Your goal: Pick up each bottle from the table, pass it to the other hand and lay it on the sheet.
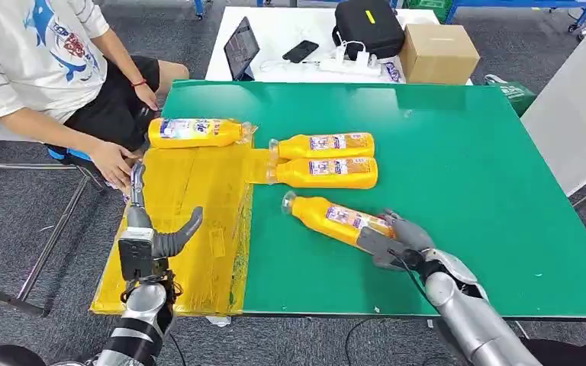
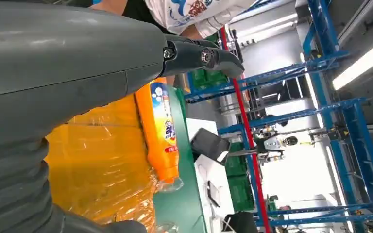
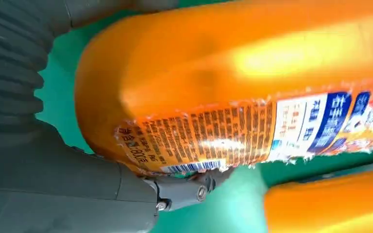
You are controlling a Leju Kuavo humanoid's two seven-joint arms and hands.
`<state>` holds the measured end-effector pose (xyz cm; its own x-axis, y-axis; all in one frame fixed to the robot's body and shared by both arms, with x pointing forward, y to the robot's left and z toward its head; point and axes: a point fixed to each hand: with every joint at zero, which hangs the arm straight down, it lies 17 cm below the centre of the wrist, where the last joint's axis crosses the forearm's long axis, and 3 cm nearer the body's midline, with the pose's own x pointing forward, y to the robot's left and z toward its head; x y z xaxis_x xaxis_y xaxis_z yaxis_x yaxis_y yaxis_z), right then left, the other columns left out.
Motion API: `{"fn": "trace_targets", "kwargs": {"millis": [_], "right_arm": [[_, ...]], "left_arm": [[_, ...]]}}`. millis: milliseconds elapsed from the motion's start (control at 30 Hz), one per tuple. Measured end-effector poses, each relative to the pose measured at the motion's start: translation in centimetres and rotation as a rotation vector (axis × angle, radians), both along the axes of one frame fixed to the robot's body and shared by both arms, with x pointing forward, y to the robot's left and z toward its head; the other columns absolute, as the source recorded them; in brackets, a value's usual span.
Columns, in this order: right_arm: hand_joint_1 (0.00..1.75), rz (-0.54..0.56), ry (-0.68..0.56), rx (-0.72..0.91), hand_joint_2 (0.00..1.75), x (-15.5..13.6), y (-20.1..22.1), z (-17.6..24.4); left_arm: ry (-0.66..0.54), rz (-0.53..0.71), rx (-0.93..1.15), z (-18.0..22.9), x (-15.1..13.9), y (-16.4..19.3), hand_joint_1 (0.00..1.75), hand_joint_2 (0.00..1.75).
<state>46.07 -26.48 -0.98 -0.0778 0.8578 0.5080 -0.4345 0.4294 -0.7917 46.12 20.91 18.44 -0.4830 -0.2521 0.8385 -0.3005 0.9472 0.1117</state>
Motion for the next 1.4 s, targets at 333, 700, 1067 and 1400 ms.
{"fn": "trace_targets", "kwargs": {"millis": [333,700,1067,1400], "right_arm": [[1.62,0.07,-0.071,0.09,1.75,-1.1,3.1,0.7],[1.75,0.021,-0.515,0.288,1.75,-2.8,7.8,9.3],[1.75,-0.285,-0.915,0.583,1.75,-5.9,4.7,20.5],[1.73,-0.341,-0.958,0.608,1.75,-7.4,3.5,20.6]], "left_arm": [[0.006,-0.02,0.001,-0.2,0.0,-0.5,0.0,1.75],[0.036,-0.06,-0.044,-1.3,-0.4,-1.5,0.0,1.75],[0.04,0.005,-0.175,-1.6,-1.7,0.7,0.0,1.75],[0.115,-0.123,-0.36,-3.1,-1.7,0.0,0.0,1.75]]}}
